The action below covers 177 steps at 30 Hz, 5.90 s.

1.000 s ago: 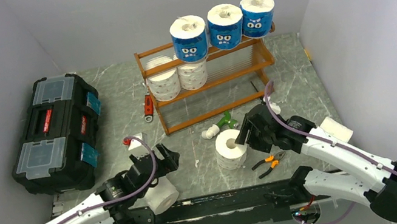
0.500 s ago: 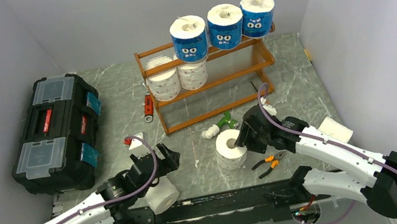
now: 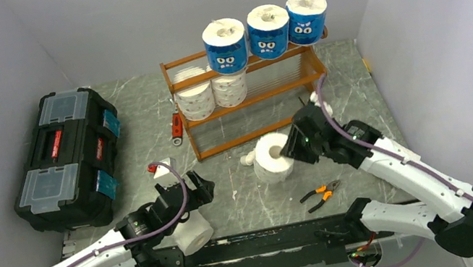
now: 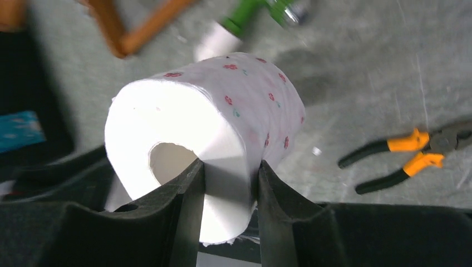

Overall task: Place and organize the paper towels onto the shelf
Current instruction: Pick up the paper towel from the center of the board, then place the paper towel on the shelf.

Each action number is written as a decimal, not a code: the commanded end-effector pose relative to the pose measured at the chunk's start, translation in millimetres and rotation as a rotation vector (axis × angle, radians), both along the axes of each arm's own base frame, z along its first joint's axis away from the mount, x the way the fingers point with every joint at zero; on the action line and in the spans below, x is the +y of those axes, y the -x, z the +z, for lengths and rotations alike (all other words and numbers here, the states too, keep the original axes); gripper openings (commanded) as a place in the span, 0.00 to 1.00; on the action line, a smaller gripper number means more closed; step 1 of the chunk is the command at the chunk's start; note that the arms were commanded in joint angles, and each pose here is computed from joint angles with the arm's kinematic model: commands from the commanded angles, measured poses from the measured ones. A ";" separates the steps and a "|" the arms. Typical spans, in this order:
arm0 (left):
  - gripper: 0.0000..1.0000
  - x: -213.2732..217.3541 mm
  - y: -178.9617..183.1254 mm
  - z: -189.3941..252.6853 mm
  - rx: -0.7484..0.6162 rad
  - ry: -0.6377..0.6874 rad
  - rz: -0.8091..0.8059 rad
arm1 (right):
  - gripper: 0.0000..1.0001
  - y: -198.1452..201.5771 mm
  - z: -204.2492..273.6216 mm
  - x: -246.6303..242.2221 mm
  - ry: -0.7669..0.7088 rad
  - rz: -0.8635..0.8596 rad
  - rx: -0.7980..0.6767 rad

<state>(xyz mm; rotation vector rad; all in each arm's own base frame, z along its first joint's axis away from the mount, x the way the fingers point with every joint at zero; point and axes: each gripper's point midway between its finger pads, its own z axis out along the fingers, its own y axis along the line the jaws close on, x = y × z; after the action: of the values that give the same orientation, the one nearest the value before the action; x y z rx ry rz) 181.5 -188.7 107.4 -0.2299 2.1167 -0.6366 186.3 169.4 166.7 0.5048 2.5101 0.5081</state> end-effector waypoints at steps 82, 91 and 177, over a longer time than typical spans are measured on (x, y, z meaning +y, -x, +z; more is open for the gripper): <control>0.88 26.7 8.6 -13.6 0.047 -0.053 0.064 | 0.46 -235.6 137.5 -17.7 -0.112 -0.339 -0.204; 0.88 25.5 8.6 -13.4 0.050 -0.055 0.061 | 0.52 -235.3 138.5 -15.1 -0.120 -0.320 -0.212; 0.89 34.4 9.1 -17.3 0.053 -0.089 0.081 | 0.80 -246.0 73.3 3.3 0.241 0.200 -1.008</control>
<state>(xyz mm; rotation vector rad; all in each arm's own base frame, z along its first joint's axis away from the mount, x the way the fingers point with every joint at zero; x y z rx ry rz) 177.1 -159.6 99.0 -0.2711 2.1339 -0.5186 418.1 174.6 210.6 -0.1349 1.6953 0.3991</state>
